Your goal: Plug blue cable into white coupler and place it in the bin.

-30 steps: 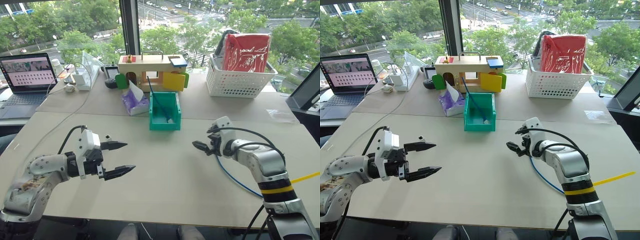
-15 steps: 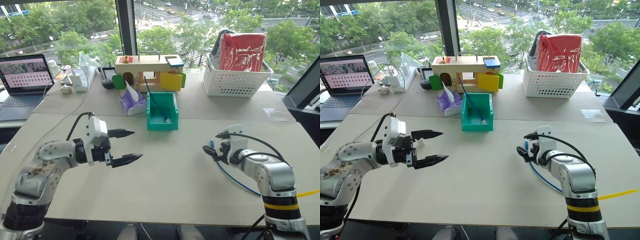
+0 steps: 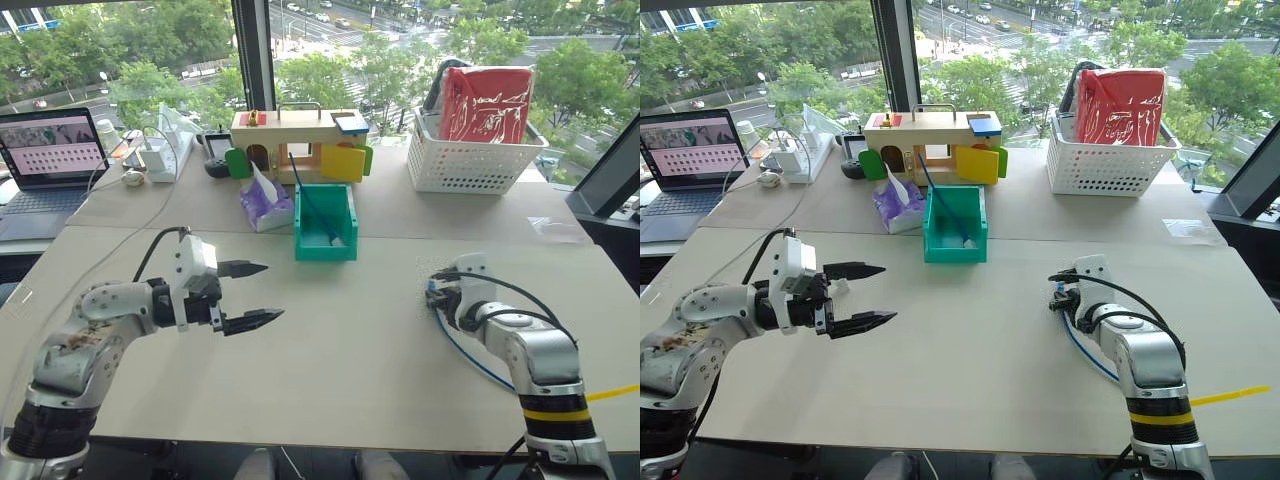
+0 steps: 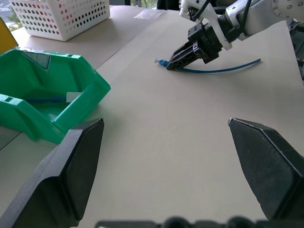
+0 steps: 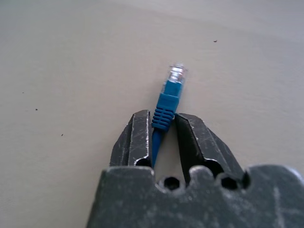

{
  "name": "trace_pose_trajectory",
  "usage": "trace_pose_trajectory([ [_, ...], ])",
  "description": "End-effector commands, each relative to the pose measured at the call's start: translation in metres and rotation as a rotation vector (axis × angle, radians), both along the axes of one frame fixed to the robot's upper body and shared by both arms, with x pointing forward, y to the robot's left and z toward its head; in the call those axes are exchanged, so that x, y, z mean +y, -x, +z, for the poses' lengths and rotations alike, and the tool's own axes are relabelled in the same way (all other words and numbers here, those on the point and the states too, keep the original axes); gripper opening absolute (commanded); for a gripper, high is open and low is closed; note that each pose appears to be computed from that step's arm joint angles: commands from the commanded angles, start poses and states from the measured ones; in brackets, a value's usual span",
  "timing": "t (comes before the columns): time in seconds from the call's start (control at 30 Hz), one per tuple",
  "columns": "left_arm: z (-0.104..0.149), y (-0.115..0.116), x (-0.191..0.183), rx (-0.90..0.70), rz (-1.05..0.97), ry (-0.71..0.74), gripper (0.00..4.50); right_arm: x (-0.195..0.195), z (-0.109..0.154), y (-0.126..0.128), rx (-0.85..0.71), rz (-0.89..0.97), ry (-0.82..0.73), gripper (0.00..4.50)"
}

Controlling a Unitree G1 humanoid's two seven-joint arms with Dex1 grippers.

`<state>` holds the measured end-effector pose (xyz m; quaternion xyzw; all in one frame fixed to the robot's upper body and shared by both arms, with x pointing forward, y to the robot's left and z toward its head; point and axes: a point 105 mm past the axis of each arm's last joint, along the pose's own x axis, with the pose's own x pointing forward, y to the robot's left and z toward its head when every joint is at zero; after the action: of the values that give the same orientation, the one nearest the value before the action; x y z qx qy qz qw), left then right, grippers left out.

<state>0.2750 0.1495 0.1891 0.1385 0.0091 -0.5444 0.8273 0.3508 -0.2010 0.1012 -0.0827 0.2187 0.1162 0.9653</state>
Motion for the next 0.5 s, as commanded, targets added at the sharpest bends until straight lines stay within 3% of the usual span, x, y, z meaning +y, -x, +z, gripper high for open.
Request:
trace_pose_trajectory([
  [0.03, 0.002, 0.003, -0.001, -0.022, -0.019, -0.018, 4.50, 0.030, 0.037, -0.002, -0.119, 0.319, 0.103, 0.04],
  [0.23, -0.010, 0.003, -0.002, -0.009, -0.049, -0.078, 4.50, 0.065, 0.052, 0.030, -0.117, 0.882, 0.313, 0.04],
  [0.37, -0.022, 0.005, -0.002, -0.004, -0.078, -0.149, 4.50, 0.100, 0.049, 0.050, -0.111, 1.193, 0.354, 0.04],
  [0.5, -0.029, 0.008, -0.006, -0.004, -0.111, -0.195, 4.50, 0.124, 0.045, 0.045, -0.132, 1.325, 0.452, 0.04],
])
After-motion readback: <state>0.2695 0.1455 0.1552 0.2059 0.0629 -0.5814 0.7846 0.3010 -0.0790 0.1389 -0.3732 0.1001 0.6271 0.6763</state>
